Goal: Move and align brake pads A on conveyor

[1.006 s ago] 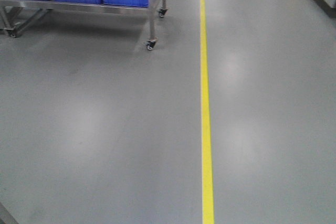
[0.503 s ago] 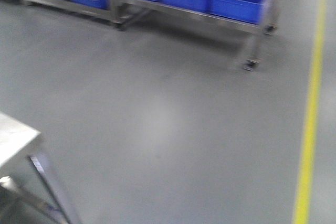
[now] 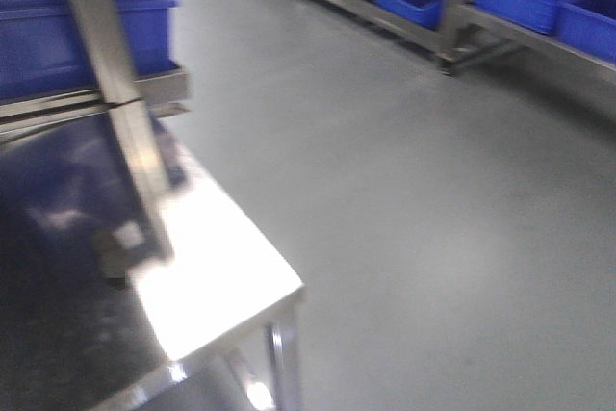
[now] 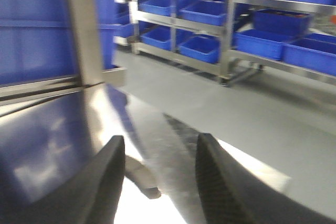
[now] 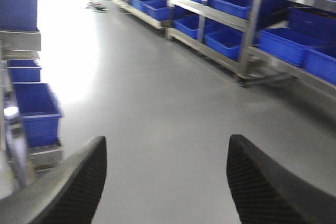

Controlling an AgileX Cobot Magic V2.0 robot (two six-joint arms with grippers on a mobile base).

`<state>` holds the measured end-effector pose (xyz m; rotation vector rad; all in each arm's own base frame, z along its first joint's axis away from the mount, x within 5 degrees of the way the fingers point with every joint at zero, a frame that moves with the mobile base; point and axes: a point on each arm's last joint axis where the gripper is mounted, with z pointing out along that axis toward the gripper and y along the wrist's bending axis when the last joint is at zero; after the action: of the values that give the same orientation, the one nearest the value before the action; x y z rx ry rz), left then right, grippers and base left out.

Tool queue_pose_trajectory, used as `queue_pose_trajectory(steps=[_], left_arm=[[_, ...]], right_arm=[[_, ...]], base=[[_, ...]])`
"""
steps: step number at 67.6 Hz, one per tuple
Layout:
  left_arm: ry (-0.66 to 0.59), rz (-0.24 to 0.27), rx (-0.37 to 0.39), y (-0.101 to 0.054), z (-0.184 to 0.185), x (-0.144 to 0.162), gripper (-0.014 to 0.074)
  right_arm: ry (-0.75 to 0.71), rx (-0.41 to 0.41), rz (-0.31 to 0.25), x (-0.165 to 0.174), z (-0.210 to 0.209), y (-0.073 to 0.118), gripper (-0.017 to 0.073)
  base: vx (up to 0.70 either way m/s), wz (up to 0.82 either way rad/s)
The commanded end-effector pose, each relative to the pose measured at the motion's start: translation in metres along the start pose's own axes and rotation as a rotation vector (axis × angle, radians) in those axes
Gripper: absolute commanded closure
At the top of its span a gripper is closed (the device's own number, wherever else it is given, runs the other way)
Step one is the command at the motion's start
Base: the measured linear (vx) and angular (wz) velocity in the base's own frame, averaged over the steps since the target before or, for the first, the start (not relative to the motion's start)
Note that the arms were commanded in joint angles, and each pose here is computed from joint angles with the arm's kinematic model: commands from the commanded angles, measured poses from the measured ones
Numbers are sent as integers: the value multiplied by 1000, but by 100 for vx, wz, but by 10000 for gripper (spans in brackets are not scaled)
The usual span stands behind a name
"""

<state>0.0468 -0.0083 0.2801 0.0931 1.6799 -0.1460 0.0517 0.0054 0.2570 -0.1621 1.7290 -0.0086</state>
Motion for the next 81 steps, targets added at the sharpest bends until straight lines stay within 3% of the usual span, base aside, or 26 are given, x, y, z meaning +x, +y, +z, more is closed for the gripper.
queue_pose_trajectory(steps=[1, 44, 81], left_arm=[[-86, -10, 6, -1, -1, -14, 294], [-86, -10, 6, -1, -1, -14, 294], [-86, -10, 6, -1, -1, -14, 294]], right_arm=[[-84, 19, -5, -14, -2, -2, 92], [-84, 19, -7, -14, -2, -2, 92], [-84, 19, -7, -14, -2, -2, 92]], base=[[25, 90], [19, 83], [1, 7]])
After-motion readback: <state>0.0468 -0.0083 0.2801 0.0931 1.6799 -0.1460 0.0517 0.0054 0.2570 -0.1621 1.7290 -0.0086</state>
